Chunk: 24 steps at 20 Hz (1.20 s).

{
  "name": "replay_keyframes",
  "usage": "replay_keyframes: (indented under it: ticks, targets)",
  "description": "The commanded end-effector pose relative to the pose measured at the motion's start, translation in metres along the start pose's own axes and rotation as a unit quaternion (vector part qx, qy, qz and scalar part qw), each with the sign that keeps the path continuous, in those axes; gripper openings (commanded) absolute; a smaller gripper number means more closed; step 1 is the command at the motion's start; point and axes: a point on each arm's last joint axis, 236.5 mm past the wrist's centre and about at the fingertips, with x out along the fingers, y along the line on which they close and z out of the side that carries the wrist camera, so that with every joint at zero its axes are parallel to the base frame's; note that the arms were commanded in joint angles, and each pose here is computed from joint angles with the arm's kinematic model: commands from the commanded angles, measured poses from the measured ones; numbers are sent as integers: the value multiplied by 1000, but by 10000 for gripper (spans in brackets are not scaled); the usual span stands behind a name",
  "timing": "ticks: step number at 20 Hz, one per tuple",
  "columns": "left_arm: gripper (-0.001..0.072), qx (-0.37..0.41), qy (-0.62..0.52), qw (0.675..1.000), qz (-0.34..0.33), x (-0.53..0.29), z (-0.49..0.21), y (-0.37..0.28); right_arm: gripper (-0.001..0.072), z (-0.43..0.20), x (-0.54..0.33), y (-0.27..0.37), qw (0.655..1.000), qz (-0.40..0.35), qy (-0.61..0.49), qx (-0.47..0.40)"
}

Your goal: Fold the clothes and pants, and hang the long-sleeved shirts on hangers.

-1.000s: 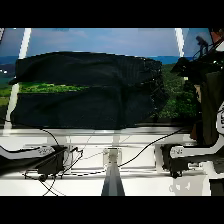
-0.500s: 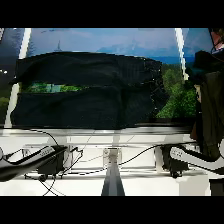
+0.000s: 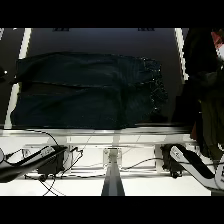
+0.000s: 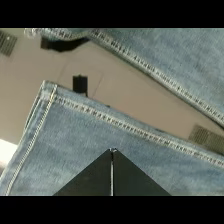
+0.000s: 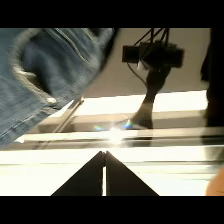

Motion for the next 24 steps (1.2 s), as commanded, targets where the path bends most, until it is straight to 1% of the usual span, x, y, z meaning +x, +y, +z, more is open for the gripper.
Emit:
replay_keyframes:
  ticks: [1, 2, 3, 5, 6, 7, 8, 9, 10, 11, 12, 14, 17, 20, 22, 23, 24]
  targets:
    - [22, 8, 43, 998, 50, -2, -21, 25, 22, -40, 60, -11, 997, 24, -13, 67]
    - [22, 4, 48, 997, 54, -1, -25, 29, 22, -47, 80, -10, 995, 43, -18, 85]
    - [22, 0, 52, 997, 54, 2, -28, 31, 21, -46, 94, 3, 992, 81, -35, 91]
    - [22, -3, 64, 996, 56, 7, -36, 34, 21, -29, 103, 44, 977, 182, -96, 61]
    - [22, -4, 70, 996, 56, 10, -40, 35, 22, -21, 105, 49, 970, 197, -122, 71]
    - [22, -5, 75, 996, 55, 13, -44, 35, 23, -14, 111, 41, 966, 187, -140, 109]
    - [22, -5, 80, 995, 56, 15, -47, 36, 103, -8, 116, 29, 960, 171, -153, 163]
    - [22, -5, 82, 995, 55, 17, -49, 36, 379, -1, 116, 20, 952, 163, -165, 201]
    - [22, -5, 84, 995, 57, 18, -50, 37, 592, 4, 116, 14, 944, 157, -176, 229]
    - [23, -4, 88, 994, 60, 18, -52, 38, 625, 8, 115, 9, 937, 153, -182, 255]
    - [23, -3, 98, 993, 65, 18, -57, 41, 614, 10, 116, 5, 933, 151, -186, 270]
    - [22, -12, 119, 990, 80, 15, -67, 47, 544, 9, 125, 2, 932, 149, -174, 281]
    - [22, -41, 136, 986, 88, 12, -76, 50, 547, -1, 146, 8, 931, 166, -127, 298]
    - [23, -40, 140, 985, 90, 11, -78, 51, 545, -8, 156, 26, 938, 205, -98, 262]
    - [22, -39, 141, 985, 93, 11, -78, 52, 544, -4, 159, 28, 934, 215, -101, 266]
    - [23, -39, 146, 984, 94, 11, -81, 53, 471, 1, 158, 30, 930, 224, -107, 271]
    - [23, -37, 162, 981, 102, 11, -90, 56, 382, 5, 157, 31, 925, 231, -113, 279]
